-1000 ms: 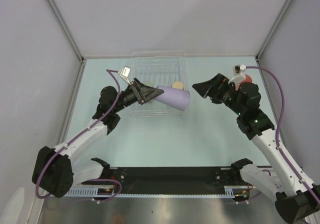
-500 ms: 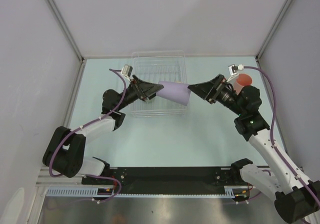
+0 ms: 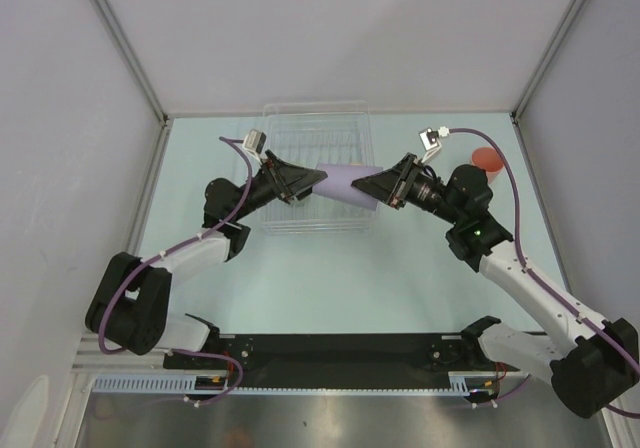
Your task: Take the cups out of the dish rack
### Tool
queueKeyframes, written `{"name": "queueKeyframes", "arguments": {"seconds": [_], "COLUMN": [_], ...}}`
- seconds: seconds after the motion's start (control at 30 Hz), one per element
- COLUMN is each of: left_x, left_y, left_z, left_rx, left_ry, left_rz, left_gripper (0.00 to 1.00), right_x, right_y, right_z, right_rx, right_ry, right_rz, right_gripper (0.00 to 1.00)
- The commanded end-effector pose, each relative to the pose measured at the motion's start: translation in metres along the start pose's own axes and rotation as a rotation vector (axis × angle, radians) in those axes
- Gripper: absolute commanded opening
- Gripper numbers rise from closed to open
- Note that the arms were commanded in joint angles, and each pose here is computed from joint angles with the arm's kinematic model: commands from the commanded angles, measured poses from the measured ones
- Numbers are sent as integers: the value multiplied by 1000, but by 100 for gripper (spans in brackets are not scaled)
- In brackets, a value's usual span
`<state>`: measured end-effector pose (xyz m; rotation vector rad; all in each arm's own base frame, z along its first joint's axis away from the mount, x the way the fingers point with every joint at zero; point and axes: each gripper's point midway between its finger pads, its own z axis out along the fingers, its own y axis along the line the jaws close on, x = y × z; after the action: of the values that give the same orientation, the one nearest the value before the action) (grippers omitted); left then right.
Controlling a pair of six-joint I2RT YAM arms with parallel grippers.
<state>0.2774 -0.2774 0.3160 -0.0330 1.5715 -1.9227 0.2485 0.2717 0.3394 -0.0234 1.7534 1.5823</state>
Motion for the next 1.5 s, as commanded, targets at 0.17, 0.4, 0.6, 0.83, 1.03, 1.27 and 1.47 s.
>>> {"name": "queueKeyframes", "arguments": {"seconds": [0.17, 0.4, 0.6, 0.83, 1.03, 1.27, 1.47], "left_x": [0, -15, -47, -44, -33, -21, -16], "left_y": [-25, -3, 37, 91, 108, 107, 110], "left_z": [2, 11, -4, -53, -87, -98, -107], "left_rx": [73, -162, -541, -906, -1050, -1071, -1089], "left_ry": [27, 40, -41, -14, 17, 49, 41], "left_rz": [54, 121, 224, 236, 241, 225, 222], "left_gripper": [31, 100, 100, 100, 100, 100, 100], "right_x": [-13, -41, -91, -173, -211, -243, -257], "right_y": [22, 18, -4, -52, -102, -120, -148], "right_z": [1, -22, -69, -125, -138, -132, -154], "right_rx": [-50, 100, 423, 1062, 1394, 1527, 1593], "right_ry": [-36, -120, -231, -366, -362, -389, -416], "right_rz": [-66, -171, -248, -328, -251, -164, -111], "right_gripper": [0, 0, 0, 0, 0, 0, 0]}}
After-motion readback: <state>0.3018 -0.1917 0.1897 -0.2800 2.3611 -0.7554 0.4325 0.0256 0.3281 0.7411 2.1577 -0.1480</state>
